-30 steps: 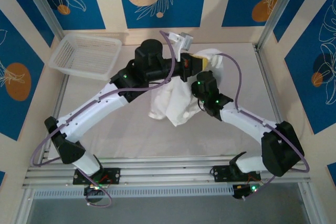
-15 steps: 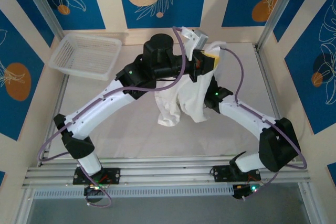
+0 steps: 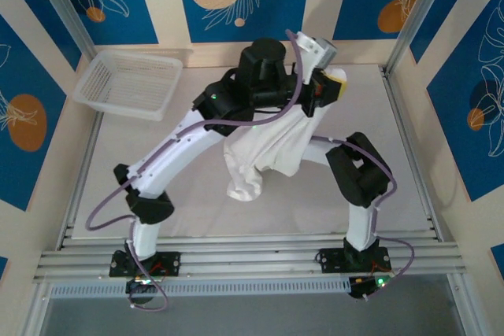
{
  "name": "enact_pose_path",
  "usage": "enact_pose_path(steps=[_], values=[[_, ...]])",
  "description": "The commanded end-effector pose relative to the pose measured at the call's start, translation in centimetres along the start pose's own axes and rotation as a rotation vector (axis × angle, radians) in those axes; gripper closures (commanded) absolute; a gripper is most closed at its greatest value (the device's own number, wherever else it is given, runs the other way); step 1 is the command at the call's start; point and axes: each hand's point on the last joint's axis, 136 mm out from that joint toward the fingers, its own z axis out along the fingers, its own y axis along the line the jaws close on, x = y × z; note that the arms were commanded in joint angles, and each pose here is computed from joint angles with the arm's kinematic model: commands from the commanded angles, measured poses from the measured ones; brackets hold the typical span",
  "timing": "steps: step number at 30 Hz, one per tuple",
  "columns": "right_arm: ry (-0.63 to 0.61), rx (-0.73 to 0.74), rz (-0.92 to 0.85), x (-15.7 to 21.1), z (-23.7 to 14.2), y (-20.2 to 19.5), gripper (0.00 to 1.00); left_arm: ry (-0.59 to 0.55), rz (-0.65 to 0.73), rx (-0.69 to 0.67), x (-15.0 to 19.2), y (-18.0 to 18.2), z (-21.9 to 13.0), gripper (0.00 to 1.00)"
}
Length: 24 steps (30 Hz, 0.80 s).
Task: Fold the inside-out t-shirt
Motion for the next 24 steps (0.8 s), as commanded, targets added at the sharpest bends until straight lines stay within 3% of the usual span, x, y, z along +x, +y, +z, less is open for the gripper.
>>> enact_pose_path(steps=[1, 6, 12, 15, 17, 18, 22, 24], values=[[0.015, -0.021, 0.045, -1.5, -1.8, 1.4, 0.88, -0.116, 0.075, 0.174, -3.8, -6.3, -2.0, 1.00], [-0.042, -0.089, 0.134, -3.8, -3.3, 3.6, 0.75, -0.122, 0.058, 0.213, -3.8, -7.6, -1.8, 1.00], [0.033, -0.074, 0.269, -3.0, 2.4, 3.4, 0.68, -0.143, 0.034, 0.300, -3.9, -10.6, -1.1, 1.00], [0.049, -0.088, 0.319, -3.1, 3.5, 3.3, 0.46, -0.124, 0.028, 0.308, -3.2, -11.2, -0.6, 1.00], [0.031, -0.070, 0.285, -3.8, 3.4, 3.6, 0.26, -0.121, 0.031, 0.318, -3.1, -11.6, -0.6, 1.00], [0.036, -0.053, 0.253, -4.0, 3.5, 3.7, 0.21, -0.123, 0.035, 0.325, -3.1, -12.0, -0.6, 1.00], [0.147, 0.011, 0.203, -2.3, 5.4, 4.4, 0.16, -0.127, 0.062, 0.333, -3.0, -12.9, -0.8, 1.00], [0.216, 0.049, 0.179, 0.3, 7.4, 4.9, 0.16, -0.111, 0.080, 0.312, -2.5, -12.8, -0.8, 1.00]])
